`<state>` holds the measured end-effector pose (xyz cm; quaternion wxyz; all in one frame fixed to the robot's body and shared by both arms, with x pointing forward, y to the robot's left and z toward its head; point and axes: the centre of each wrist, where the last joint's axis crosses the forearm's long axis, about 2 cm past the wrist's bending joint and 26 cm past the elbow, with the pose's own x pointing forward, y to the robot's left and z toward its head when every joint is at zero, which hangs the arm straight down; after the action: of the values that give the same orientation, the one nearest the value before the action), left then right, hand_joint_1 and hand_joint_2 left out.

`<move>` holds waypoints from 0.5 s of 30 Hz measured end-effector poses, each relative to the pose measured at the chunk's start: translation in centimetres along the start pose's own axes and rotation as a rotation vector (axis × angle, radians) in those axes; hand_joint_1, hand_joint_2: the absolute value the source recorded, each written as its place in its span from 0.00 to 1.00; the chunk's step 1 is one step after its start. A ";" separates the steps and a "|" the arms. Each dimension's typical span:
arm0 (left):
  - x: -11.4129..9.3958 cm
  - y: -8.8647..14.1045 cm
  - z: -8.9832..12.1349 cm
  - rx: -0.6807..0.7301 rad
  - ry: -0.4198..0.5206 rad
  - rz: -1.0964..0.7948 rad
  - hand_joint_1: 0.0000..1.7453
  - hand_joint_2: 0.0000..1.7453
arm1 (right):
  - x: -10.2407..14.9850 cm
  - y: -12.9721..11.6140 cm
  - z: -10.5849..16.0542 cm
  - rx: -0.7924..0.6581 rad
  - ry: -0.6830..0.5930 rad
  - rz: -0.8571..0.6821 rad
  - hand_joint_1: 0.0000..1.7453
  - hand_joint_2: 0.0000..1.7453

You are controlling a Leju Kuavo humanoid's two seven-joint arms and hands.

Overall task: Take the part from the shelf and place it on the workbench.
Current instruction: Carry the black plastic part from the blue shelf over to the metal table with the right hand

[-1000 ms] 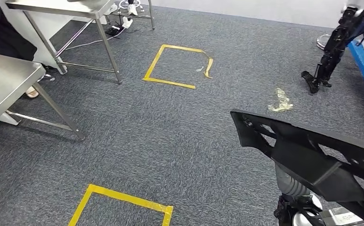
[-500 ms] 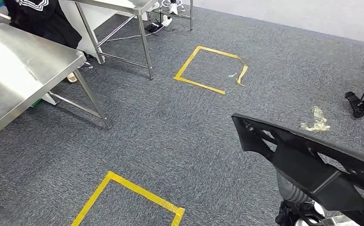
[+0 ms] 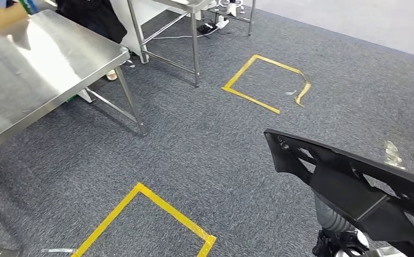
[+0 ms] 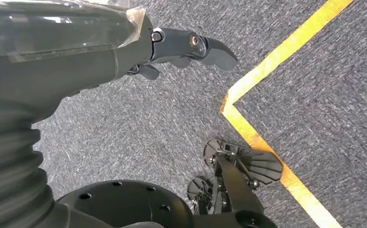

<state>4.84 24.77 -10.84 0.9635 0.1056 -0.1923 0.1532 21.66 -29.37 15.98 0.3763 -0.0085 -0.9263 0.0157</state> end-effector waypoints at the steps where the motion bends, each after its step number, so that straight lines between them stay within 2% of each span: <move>1: -0.1 0.0 0.0 0.002 0.001 -0.001 0.00 1.00 | 0.0 0.0 0.0 0.000 -0.001 0.000 1.00 1.00; 15: -0.2 0.0 0.1 0.014 -0.007 -0.001 0.00 1.00 | 0.1 -0.1 -0.1 0.001 -0.002 0.002 1.00 1.00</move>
<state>4.66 24.72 -10.85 0.9622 0.1129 -0.1947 0.1536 21.67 -29.49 16.09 0.3751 -0.0092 -0.9268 0.0166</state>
